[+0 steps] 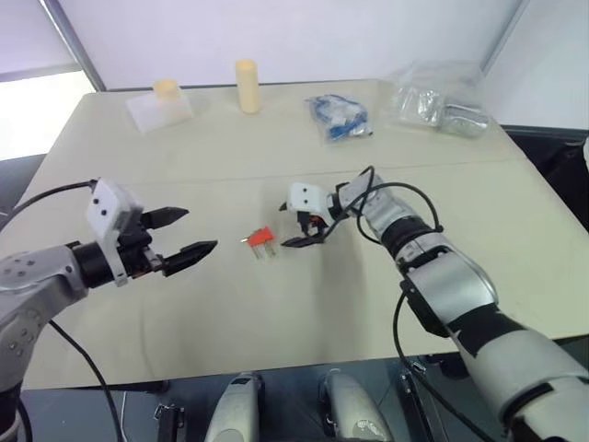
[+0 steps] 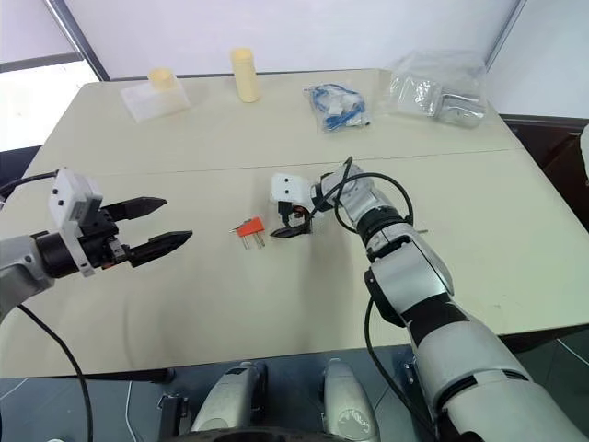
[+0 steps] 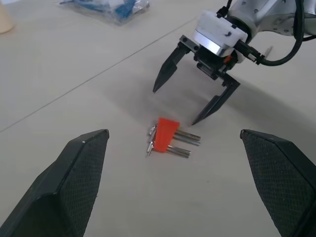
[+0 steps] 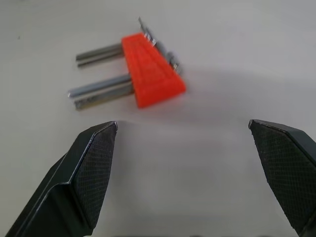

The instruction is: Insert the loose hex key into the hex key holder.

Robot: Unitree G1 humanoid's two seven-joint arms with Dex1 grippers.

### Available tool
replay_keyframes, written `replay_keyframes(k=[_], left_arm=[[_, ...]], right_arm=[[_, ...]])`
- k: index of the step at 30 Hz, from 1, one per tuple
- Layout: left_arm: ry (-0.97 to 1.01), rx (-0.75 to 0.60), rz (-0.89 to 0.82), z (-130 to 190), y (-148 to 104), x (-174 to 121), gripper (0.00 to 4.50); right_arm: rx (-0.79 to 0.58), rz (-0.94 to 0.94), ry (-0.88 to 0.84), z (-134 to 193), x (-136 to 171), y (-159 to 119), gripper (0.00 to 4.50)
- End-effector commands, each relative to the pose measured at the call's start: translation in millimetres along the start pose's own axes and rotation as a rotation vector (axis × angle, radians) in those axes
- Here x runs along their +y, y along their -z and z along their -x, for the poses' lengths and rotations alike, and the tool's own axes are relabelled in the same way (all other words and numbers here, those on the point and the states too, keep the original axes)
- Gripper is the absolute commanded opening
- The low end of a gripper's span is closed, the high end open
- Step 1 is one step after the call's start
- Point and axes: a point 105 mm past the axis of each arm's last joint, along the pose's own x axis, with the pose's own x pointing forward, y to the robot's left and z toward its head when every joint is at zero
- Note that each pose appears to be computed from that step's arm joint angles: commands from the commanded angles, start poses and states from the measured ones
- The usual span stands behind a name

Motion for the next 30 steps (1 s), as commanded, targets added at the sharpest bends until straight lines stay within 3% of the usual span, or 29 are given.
replay_keyframes(k=[1,22,30], left_arm=[[-0.009,-0.027,-0.028,4,-10,-3,4.50],[-0.028,-0.024,-0.023,5,-10,-4,4.50],[-0.023,-0.021,-0.015,5,-7,-3,4.50]], right_arm=[[-0.023,0.014,0.035,2,-10,-13,4.43],[-0.077,-0.025,-0.026,-25,9,-23,4.43],[-0.042,-0.043,-0.019,-23,11,-9,4.43]])
